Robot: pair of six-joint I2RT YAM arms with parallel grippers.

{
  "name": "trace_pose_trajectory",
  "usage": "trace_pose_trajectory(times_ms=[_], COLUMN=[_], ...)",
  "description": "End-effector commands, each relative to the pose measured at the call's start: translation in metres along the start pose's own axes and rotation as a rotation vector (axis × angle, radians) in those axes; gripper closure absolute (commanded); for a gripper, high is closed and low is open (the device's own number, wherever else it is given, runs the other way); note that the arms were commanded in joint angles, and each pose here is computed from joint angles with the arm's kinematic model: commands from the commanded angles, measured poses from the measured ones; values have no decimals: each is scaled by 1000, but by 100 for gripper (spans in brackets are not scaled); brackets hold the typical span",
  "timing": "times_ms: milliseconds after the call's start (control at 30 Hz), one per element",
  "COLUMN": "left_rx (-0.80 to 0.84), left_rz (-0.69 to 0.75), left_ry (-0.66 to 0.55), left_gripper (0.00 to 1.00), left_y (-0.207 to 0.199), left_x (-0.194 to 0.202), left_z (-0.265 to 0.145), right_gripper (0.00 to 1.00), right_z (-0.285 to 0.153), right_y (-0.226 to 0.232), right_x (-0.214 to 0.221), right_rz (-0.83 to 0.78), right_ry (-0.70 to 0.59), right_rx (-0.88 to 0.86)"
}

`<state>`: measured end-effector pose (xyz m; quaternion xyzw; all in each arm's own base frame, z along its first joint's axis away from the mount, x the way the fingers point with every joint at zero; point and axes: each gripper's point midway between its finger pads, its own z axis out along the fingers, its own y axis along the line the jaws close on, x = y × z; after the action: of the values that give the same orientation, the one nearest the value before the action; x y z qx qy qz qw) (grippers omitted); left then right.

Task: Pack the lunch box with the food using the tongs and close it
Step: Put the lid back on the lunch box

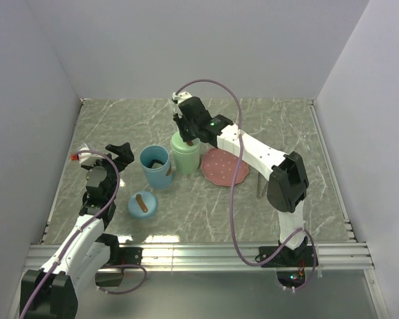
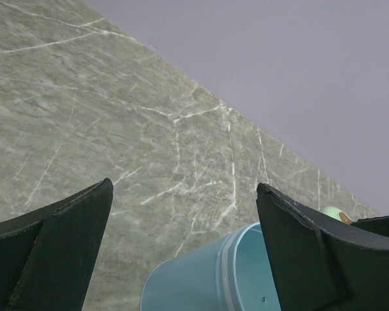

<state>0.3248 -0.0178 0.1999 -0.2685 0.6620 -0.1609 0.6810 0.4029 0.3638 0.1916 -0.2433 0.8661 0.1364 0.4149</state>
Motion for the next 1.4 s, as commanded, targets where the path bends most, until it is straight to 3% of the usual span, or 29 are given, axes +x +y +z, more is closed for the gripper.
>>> trace_pose_trajectory(times_ms=[0,700,1200,1367], left_rx=[34,36,41,40], left_rz=[-7,-7,-7,-8], left_ry=[-24,-24,-21,-24], left_gripper=[1,0,1,1], left_y=[-7,-7,-9,-8], left_x=[-6,-6,-6,-6], left_z=[1,1,1,0], right_gripper=[97,97,97,97], right_z=[-21,-30,-23,-17], right_y=[9,16,-6,1], right_x=[-8,-25,-48,-44], right_rz=[-4,-45,-27,-40], right_ry=[-33,-111,-196,-169], right_rx=[-4,8,137,99])
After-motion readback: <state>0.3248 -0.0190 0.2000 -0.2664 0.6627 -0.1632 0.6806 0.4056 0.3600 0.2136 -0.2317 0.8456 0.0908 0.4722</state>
